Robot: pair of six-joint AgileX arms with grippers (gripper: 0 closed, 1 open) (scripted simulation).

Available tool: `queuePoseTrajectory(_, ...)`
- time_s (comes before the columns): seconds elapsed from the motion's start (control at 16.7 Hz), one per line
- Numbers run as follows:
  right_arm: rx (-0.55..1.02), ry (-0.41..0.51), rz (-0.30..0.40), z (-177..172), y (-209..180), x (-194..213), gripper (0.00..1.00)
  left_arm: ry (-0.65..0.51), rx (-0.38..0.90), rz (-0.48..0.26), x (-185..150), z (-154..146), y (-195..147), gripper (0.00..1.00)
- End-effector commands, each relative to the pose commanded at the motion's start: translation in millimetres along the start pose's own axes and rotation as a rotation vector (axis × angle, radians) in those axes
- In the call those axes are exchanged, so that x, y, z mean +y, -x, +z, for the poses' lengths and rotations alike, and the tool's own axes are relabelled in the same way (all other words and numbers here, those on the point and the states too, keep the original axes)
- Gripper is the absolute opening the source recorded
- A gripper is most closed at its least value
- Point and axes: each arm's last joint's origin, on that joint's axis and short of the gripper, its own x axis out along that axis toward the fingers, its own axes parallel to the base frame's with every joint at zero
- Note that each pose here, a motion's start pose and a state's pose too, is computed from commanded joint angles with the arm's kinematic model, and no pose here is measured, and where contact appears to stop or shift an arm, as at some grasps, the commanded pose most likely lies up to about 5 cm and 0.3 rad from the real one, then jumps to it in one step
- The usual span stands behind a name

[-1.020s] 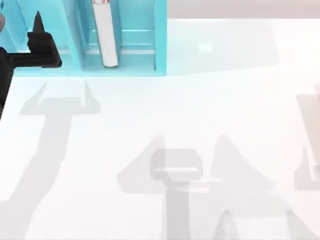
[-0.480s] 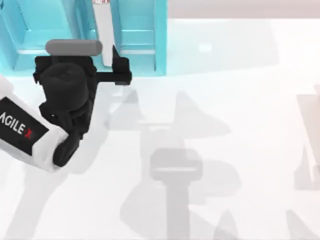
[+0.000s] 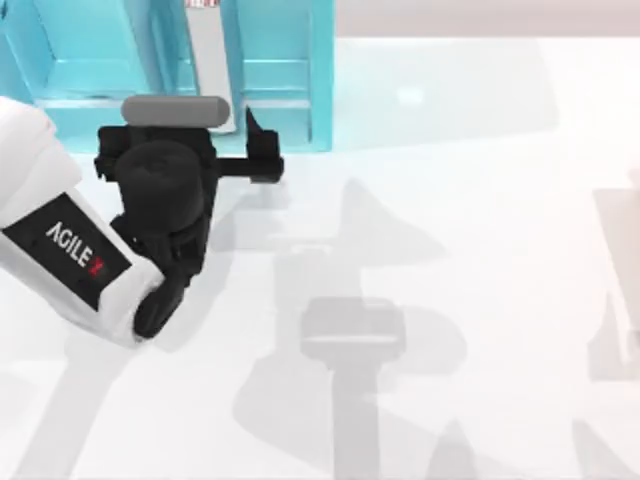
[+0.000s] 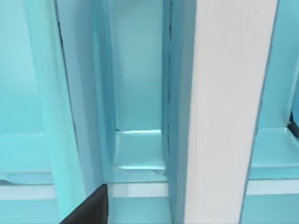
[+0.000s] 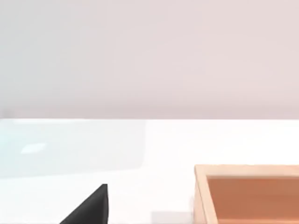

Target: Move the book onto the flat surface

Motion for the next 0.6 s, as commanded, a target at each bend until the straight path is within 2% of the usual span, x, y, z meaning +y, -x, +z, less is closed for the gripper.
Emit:
queuePoseTrajectory(0.24, 0.000, 0.000, 0.000, 0.0, 0.0, 0.0, 1.00, 0.000, 0.003, 0.001, 0.5, -0.6, -8.7, 1.00)
queuePoseTrajectory(0.6, 0.000, 0.000, 0.000, 0.0, 0.0, 0.0, 1.00, 0.000, -0.001, 0.000, -3.0, -0.8, -68.7, 1.00)
